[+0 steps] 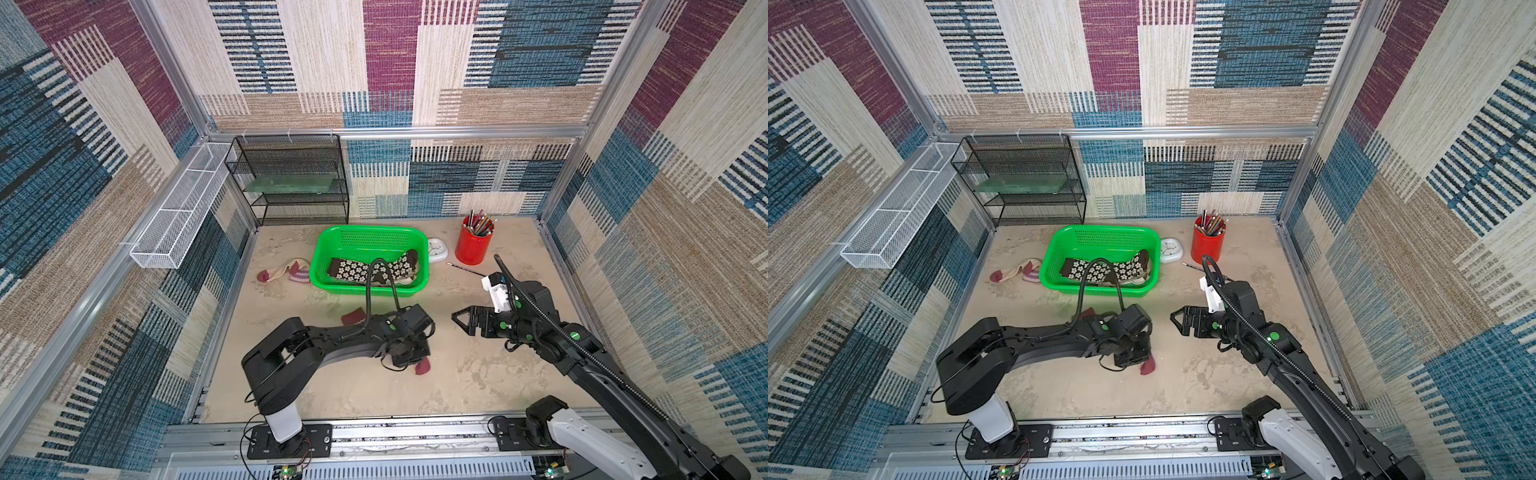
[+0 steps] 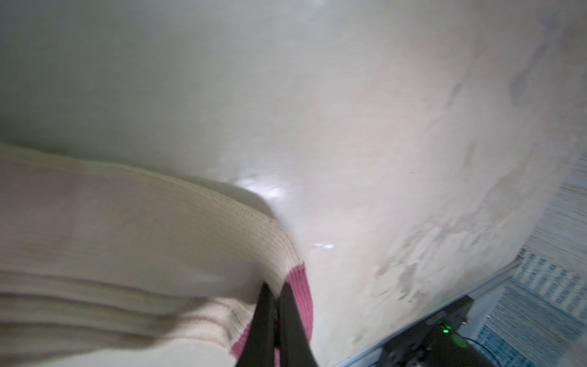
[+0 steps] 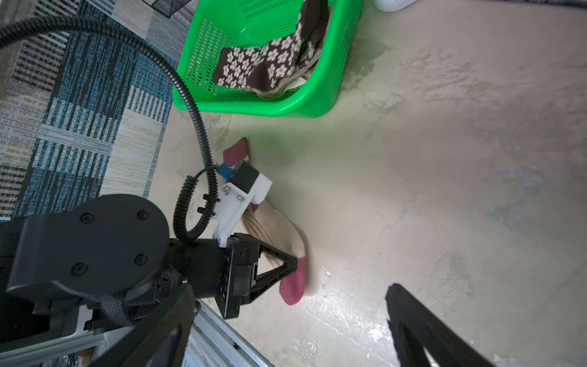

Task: Place the socks together as a pair
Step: Move the sock to the center of the board, then flatten out the sock at the center of the board.

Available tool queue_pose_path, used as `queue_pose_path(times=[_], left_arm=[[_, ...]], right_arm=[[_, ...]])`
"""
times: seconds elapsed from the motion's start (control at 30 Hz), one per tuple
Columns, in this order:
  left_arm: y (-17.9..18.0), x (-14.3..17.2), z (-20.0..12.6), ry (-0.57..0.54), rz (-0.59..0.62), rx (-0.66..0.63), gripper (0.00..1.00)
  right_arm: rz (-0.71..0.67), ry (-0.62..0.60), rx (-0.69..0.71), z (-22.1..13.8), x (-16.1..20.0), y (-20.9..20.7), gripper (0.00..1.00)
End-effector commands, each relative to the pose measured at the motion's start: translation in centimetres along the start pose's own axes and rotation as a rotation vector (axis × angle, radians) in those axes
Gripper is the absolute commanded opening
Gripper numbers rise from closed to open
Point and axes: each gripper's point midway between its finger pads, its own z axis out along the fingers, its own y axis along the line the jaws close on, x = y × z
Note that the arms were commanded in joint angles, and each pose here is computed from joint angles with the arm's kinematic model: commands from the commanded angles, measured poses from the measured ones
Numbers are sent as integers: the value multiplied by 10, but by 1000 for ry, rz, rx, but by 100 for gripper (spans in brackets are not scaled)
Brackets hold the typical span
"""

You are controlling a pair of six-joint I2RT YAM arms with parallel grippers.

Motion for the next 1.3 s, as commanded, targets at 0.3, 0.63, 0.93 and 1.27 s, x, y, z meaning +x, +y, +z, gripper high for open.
queue_pose_path(times=[0.3, 0.63, 0.93, 1.27], left_arm=[[12, -38, -95, -183, 4, -7, 51], [37, -65, -109, -150, 457, -60, 51], [90, -91, -80, 38, 636, -354, 43], [112, -103, -61, 93, 696, -404, 47]], right_arm=[[33, -29, -8, -21, 9, -14, 96], [52, 147, -121, 17, 42, -12, 98], [51, 152, -106, 20, 43, -15, 98], [58, 135, -98, 17, 42, -15, 98]])
